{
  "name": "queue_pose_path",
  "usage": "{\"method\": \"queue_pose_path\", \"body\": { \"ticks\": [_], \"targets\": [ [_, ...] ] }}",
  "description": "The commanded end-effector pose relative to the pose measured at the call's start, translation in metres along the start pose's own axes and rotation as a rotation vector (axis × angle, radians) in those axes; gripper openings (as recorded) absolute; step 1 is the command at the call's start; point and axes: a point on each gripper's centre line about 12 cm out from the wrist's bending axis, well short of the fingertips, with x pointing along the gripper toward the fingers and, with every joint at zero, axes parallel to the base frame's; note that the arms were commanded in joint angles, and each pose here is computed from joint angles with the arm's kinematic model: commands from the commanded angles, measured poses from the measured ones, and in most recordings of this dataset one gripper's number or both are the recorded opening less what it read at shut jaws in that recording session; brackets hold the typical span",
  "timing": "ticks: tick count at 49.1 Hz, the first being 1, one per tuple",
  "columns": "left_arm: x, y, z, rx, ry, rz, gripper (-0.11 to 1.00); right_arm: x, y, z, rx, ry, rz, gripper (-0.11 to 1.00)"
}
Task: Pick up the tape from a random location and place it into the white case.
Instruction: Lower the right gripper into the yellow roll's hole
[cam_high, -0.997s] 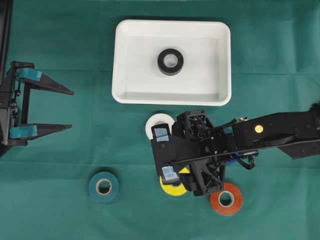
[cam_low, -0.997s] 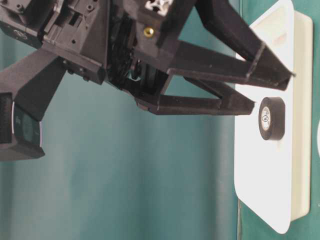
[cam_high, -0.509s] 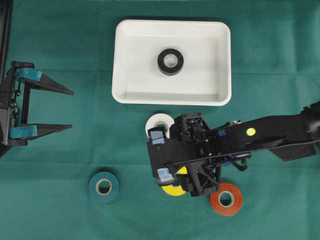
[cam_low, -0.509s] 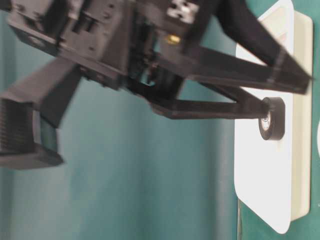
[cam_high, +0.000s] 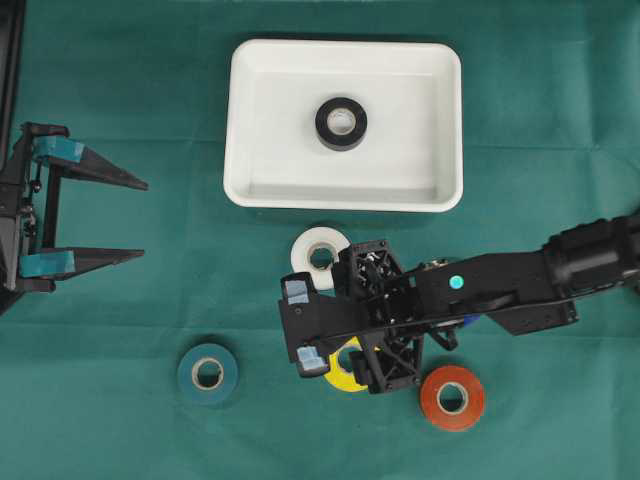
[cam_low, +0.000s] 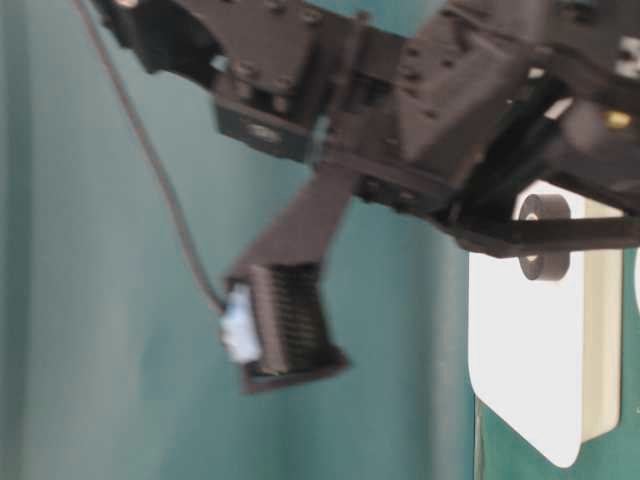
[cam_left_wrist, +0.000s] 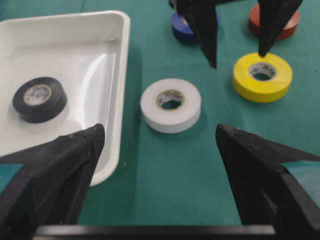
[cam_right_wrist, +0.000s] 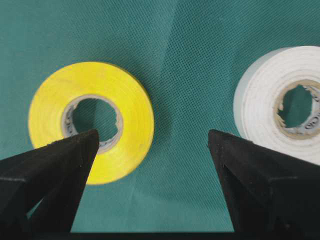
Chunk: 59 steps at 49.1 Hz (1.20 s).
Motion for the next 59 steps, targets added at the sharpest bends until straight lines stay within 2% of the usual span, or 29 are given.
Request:
{"method": "queue_pose_path", "body": {
  "ticks": [1, 22, 48, 53, 59],
  "targets": [
    [0.001, 0.000, 0.004, -0.003, -0.008, -0.001, 0.97, -0.002, 0.002, 0.005, 0.008, -0.027, 0.006, 0.92],
    [0.001, 0.000, 0.004, -0.003, -0.008, -0.001, 0.97, 0.027, 0.001, -0.001, 0.022, -0.005, 0.004, 0.92],
    [0.001, 0.000, 0.004, -0.001, -0.008, -0.001, 0.97, 0.028, 0.001, -0.002, 0.021, -0.001, 0.003, 0.90],
    [0.001, 0.000, 0.004, -0.003, -0.008, -0.001, 0.97, 0.028, 0.001, -0.002, 0.021, -0.003, 0.003, 0.82],
    [0.001, 0.000, 0.004, -0.003, -0.008, -0.001, 0.97, 0.028, 0.001, -0.002, 0.021, 0.000, 0.003, 0.58]
  ]
}}
